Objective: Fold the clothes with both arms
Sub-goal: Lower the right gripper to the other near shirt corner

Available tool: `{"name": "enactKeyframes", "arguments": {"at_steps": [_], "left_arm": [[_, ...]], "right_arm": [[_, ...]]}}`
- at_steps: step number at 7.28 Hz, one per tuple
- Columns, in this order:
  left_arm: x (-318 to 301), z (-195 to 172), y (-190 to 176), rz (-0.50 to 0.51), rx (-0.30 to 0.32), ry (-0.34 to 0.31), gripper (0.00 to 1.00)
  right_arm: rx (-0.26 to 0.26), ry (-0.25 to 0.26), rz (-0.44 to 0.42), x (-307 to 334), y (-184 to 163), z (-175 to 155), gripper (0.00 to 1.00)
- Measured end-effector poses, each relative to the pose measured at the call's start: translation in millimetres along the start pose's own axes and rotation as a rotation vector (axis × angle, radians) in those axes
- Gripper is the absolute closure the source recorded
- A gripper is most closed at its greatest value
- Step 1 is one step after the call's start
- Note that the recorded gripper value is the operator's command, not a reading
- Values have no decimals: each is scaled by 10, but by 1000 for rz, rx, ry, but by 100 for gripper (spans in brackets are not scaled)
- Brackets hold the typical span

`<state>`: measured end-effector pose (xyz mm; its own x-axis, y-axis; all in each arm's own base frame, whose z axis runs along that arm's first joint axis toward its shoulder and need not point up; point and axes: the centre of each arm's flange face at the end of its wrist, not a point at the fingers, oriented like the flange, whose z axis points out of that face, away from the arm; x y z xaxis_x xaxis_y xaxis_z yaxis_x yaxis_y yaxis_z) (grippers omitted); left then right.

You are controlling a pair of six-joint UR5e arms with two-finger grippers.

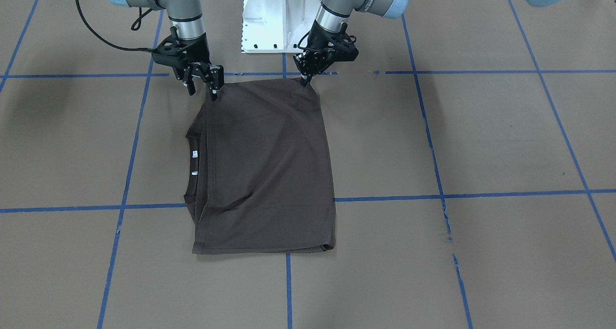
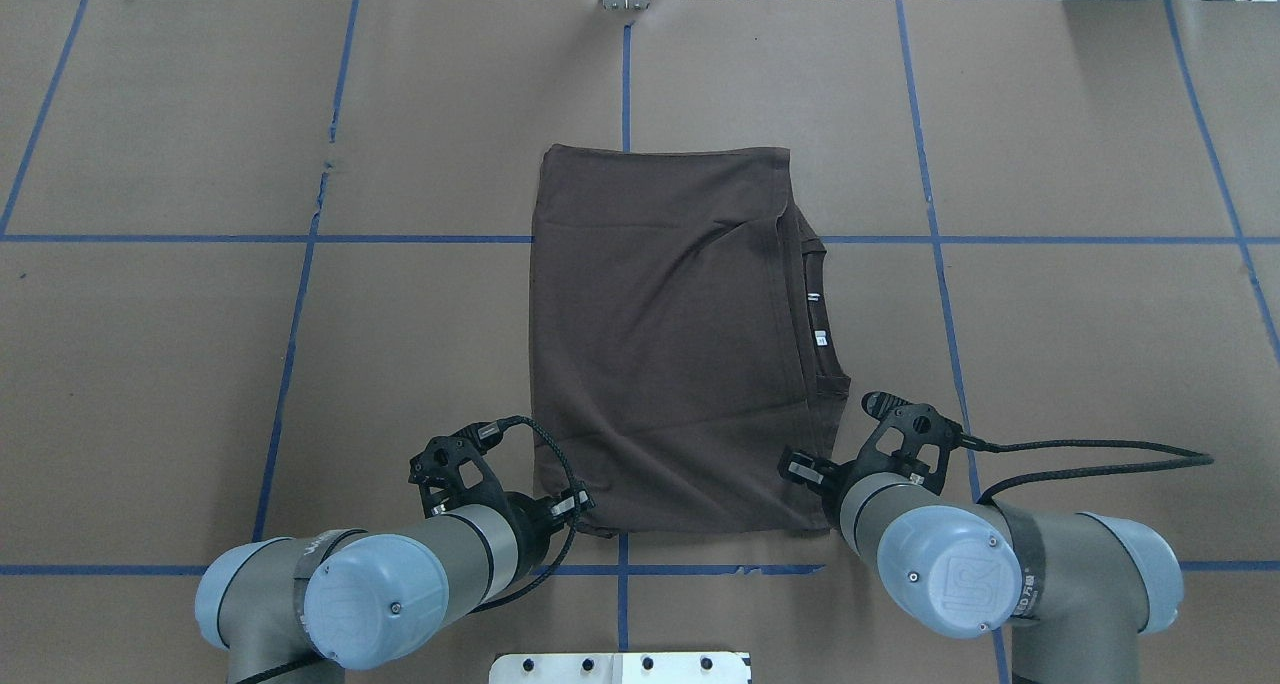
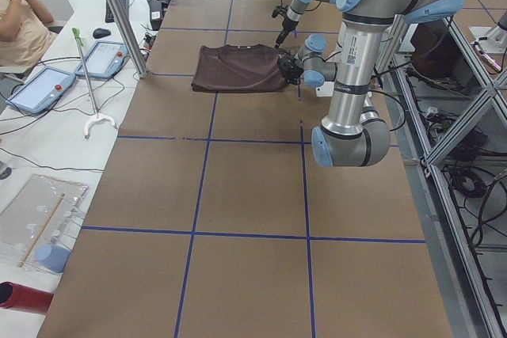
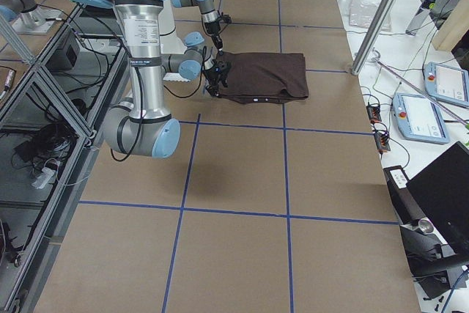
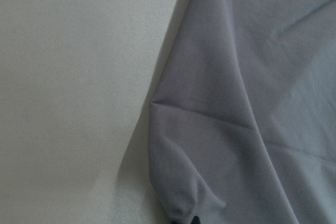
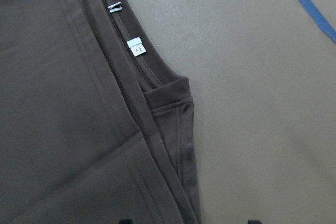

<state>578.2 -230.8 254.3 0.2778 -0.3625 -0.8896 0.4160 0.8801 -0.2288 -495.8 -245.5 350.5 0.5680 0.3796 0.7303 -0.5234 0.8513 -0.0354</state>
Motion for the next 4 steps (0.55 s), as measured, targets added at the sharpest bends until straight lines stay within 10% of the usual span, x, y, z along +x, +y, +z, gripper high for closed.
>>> {"name": "enactKeyframes", "arguments": {"at_steps": [4], "left_arm": [[-18,5,-12,1,8,-1,100]], "right_arm": [[20,11,-20,-21,127,133,47]]}}
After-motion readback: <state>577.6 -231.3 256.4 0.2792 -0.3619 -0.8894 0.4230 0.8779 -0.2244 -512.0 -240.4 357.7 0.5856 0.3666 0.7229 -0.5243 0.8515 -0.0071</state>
